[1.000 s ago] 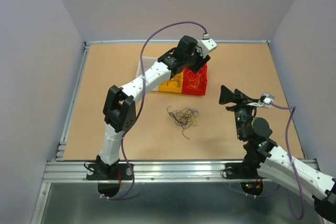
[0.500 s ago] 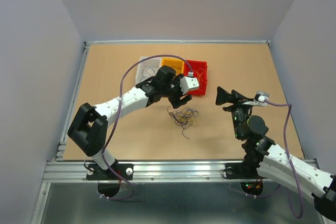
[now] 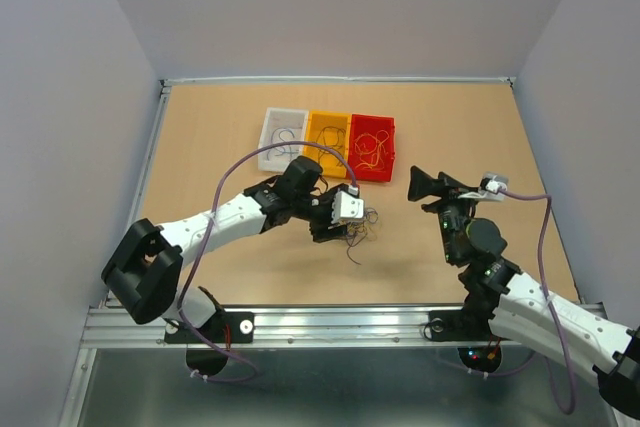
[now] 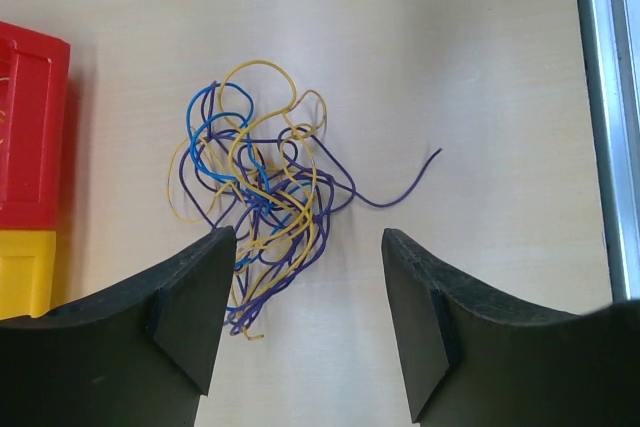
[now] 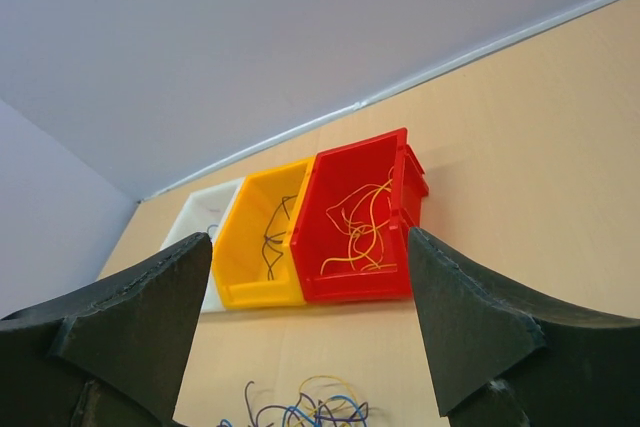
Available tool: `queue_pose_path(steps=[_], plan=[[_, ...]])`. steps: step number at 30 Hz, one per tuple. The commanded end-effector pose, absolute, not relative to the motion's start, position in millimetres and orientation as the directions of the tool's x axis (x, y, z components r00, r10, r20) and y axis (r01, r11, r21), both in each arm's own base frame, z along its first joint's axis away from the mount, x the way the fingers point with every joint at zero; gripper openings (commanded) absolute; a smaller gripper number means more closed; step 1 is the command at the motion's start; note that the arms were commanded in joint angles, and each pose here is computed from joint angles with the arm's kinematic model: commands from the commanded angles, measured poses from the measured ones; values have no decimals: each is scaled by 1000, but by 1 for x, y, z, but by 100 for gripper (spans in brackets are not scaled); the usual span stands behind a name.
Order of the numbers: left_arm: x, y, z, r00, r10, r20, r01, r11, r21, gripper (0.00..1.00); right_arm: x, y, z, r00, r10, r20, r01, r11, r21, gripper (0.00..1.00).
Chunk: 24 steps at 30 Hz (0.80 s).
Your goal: Untangle the cables
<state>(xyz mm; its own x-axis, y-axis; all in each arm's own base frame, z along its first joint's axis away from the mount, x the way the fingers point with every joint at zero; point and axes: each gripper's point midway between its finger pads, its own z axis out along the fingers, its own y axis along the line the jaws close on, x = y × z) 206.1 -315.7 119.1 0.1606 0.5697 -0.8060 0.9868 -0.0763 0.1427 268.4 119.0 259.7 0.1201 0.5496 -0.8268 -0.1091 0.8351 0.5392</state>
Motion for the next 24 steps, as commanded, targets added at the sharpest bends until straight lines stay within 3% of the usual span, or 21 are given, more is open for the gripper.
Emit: queue_pose_path(steps=[1,16,24], plan=[[213,-328,145,270,482,-833,959,-60,276,71,270,122,283,145,583,-799,-135,812,568,84],[223,-344,124,283,521,-805,941,11,338,53,271,127,284,132,576,-807,-144,817,559,84],[224,-343,104,272,564,-779,946,-11,323,53,270,127,285,132,580,-804,-149,813,562,84]])
